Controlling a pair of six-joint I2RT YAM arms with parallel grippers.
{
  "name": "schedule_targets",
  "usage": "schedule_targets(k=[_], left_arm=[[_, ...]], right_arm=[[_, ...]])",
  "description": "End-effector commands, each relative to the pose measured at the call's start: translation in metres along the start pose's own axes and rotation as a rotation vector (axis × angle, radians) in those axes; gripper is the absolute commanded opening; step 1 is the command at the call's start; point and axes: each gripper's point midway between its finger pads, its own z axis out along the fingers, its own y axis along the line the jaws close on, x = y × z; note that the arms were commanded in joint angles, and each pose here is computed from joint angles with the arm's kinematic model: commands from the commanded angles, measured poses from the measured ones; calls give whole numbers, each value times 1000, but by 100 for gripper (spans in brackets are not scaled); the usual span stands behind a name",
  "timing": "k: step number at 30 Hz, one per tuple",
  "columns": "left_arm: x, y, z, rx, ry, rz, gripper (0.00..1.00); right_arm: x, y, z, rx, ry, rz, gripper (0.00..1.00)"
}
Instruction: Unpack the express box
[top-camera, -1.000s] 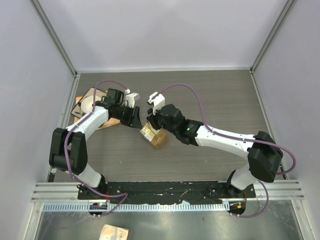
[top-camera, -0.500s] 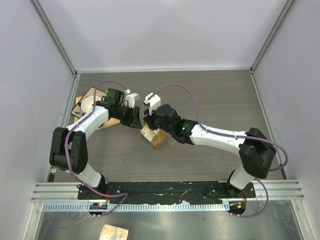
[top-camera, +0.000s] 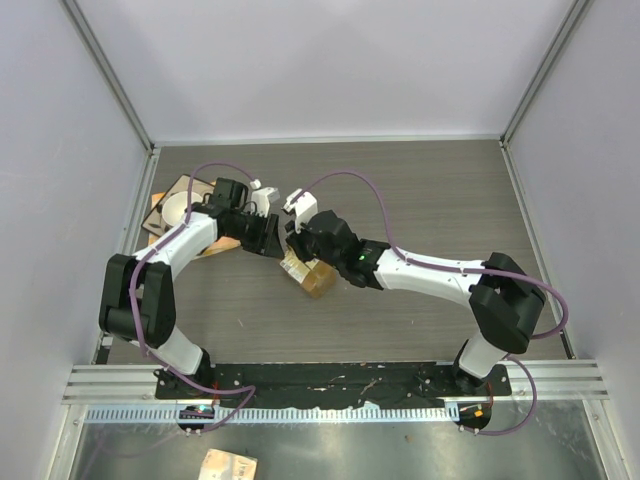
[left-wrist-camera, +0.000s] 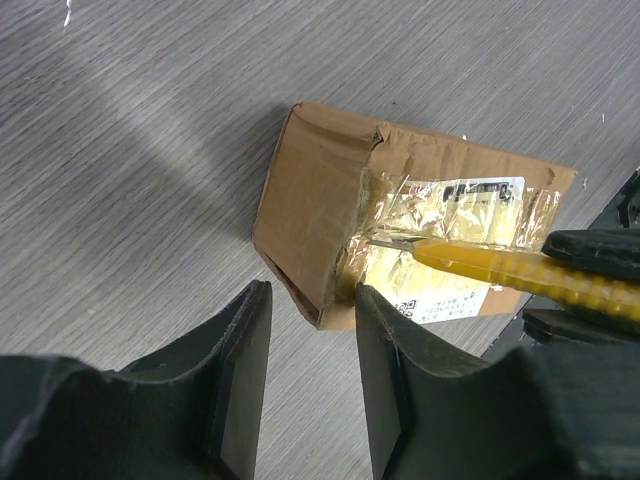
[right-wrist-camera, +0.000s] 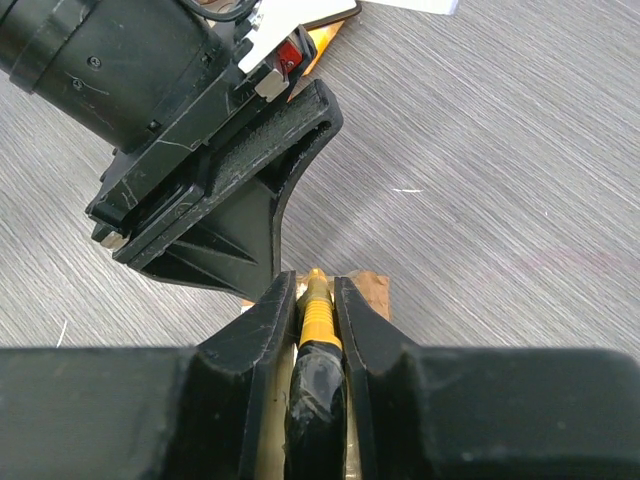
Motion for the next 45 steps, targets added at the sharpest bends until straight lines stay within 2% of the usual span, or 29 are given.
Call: schedule_targets(k=[1,5,13,20,26,31,45], left_arm=[[-2,0,-1,11,-9,17,42],[-3,0,-1,12,-11,15,40],[-9,-2,2,29,-14,-3,30],[-15,-6,10,47,-9,-30,22],[-9,-17,18,63,5,-20,8],[-6,-25,23,50,16,3,0],[-28,9,6,-216,-94,2,0]], right_arm=[[-27,-5,-7,27,-71,-32,1],[-20,-5,-8,25,-39,-57,1],[7,-1,-16,4,25,-50,1],[10,4,-29,1,33,-20,1],[13,7,-34,36,52,33,1],[22,15,-40,67,74,27,1],[28,29,-79,75,119,34,1]])
